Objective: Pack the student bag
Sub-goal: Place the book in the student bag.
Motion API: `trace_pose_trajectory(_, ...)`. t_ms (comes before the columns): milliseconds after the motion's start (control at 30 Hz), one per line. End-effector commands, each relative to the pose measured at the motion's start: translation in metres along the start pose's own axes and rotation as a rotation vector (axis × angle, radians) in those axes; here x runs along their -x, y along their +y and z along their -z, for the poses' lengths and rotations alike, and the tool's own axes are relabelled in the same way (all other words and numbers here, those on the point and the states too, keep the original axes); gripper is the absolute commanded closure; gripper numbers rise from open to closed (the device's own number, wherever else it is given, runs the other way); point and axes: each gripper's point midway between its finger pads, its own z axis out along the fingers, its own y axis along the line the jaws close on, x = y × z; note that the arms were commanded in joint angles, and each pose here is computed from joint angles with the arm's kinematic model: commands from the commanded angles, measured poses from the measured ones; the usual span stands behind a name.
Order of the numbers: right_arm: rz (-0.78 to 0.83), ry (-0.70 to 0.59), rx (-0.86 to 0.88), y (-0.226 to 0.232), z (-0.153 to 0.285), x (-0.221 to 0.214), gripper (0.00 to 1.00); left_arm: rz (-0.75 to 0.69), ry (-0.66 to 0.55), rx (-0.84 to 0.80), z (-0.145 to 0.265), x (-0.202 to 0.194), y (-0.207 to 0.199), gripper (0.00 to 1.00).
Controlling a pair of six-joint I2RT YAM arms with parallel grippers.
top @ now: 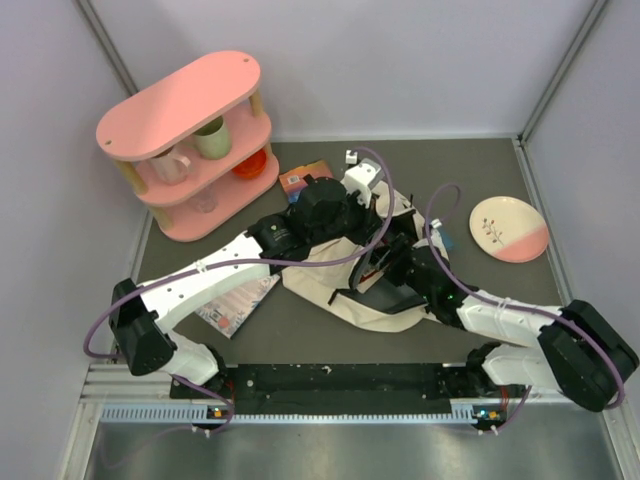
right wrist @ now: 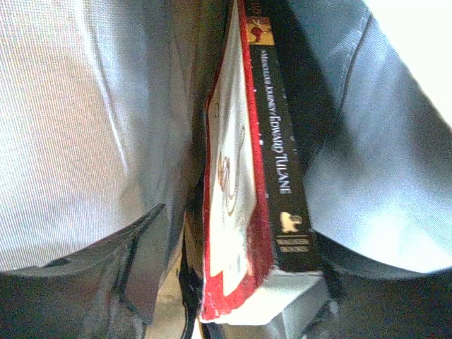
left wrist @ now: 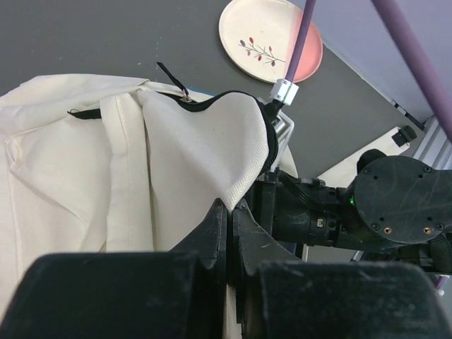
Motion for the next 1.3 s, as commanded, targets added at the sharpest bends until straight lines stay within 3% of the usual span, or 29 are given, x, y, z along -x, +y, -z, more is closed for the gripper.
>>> trace_pose_trajectory(0, -0.022, 0.028, 0.002, -0.005, 0.013, -0.009, 0.56, 0.006, -0.175, -0.033, 0.018, 0.050, -0.010, 1.00)
trace_pose_trajectory(100, -0.030, 0.015, 0.023, 0.000, 0.014, -0.006, 0.86, 0.009, -0.176, -0.034, 0.017, 0.050, -0.010, 1.00)
trace_pose_trajectory(167, -0.025, 0.019, 0.020, 0.000, 0.014, -0.006, 1.00, 0.012, -0.175, -0.038, 0.017, 0.050, -0.011, 1.00)
trace_pose_trajectory(200, -0.022, 0.016, 0.029, 0.004, 0.014, -0.005, 1.00, 0.013, -0.174, -0.042, 0.017, 0.049, -0.011, 1.00)
trace_pose_trajectory(367, 0.086, -0.031, 0.231, 0.059, 0.022, 0.015, 1.00, -0.029, -0.163, -0.084, 0.018, 0.047, -0.017, 1.00)
trace_pose_trajectory(500, 0.099, 0.015, 0.375, 0.083, 0.032, 0.017, 1.00, -0.081, -0.159, -0.134, 0.019, 0.047, -0.022, 1.00)
trace_pose_trajectory(833, 0.046, 0.064, 0.378, 0.072, -0.006, 0.011, 1.00, -0.163, -0.165, -0.306, 0.022, 0.051, -0.045, 1.00)
trace_pose_trajectory(1033, 0.024, 0.061, 0.399, 0.070, -0.031, 0.007, 1.00, -0.153, -0.141, -0.322, 0.018, 0.046, -0.044, 1.00)
trace_pose_trajectory(1100, 0.040, 0.039, 0.367, 0.063, -0.035, 0.010, 0.96, -0.149, -0.133, -0.324, 0.017, 0.044, -0.043, 1.00)
trace_pose_trajectory(1267, 0.062, 0.007, 0.213, 0.029, -0.039, 0.013, 0.66, -0.134, -0.125, -0.309, 0.016, 0.040, -0.039, 1.00)
